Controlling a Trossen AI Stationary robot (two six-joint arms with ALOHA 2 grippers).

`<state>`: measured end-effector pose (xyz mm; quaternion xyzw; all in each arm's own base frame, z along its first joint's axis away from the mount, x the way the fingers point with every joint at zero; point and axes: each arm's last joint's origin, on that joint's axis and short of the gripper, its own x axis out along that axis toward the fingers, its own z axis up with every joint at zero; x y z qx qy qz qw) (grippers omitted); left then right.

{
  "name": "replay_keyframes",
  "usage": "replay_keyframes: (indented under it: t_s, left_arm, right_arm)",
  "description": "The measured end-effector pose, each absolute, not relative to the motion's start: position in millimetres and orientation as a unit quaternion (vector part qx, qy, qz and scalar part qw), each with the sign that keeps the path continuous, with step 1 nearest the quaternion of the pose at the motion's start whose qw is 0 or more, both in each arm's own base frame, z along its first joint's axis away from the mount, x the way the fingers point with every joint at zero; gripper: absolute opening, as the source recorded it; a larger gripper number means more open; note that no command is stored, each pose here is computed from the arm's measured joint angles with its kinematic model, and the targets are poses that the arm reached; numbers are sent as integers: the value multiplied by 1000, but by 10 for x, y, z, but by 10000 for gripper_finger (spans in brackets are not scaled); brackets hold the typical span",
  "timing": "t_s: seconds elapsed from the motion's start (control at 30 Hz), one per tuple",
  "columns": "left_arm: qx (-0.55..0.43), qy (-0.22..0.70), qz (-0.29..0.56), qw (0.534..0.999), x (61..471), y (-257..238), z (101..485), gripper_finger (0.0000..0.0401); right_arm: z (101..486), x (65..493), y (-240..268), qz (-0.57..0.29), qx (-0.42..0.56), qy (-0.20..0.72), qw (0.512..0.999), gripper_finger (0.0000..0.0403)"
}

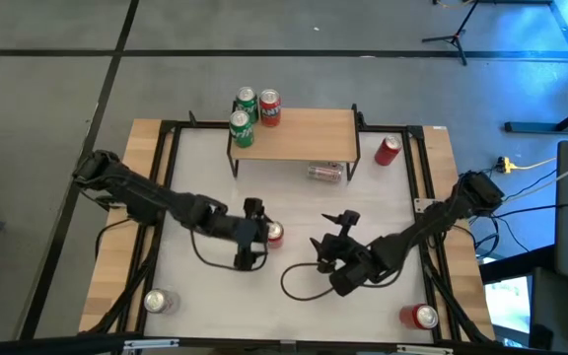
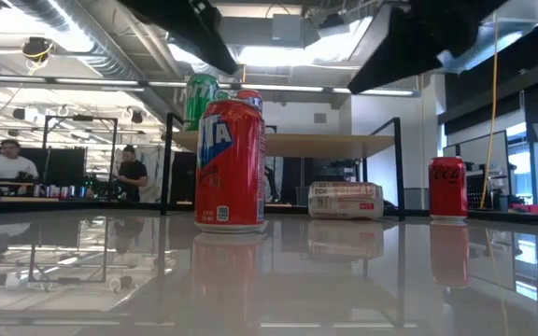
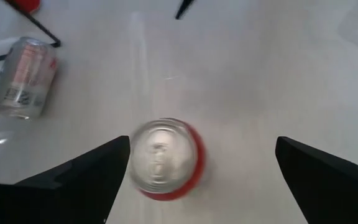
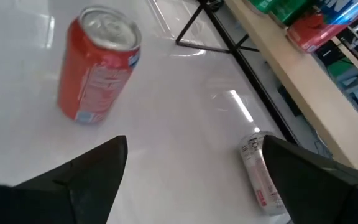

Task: Place canned beverage on shelf
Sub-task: Put the orange soda can on the shelf aligned with the other orange soda can

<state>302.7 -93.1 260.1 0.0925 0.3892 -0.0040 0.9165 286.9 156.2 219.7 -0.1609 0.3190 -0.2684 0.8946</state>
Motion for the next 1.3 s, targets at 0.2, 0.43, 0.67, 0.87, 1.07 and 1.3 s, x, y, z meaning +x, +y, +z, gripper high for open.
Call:
replay_keyframes:
  t_s: [0.2, 0.43, 0.67, 0.87, 1.07, 1.3]
  left_arm:
    - [106, 394, -4, 913, 3081, -745, 2600, 394]
    - [139, 406, -24, 903, 3089, -729, 2517, 393]
    - [116, 414, -45, 902, 3175, -636, 2433, 392]
    - [92, 439, -72, 891, 3281, -526, 2257, 392]
    - [81, 456, -92, 881, 3337, -501, 2128, 392]
    - [59, 463, -57, 883, 3333, -487, 2120, 368]
  right_arm:
    - [2278, 2947, 1510, -275, -158, 315, 895, 370]
    - [2267, 2945, 1526, -261, -143, 323, 898, 370]
    - [2268, 2954, 1531, -259, -137, 320, 901, 370]
    - [2266, 2954, 1531, -259, -136, 320, 901, 370]
    - [2265, 2952, 1530, -259, -137, 321, 901, 370]
    - [2263, 2951, 1530, -259, -137, 321, 900, 370]
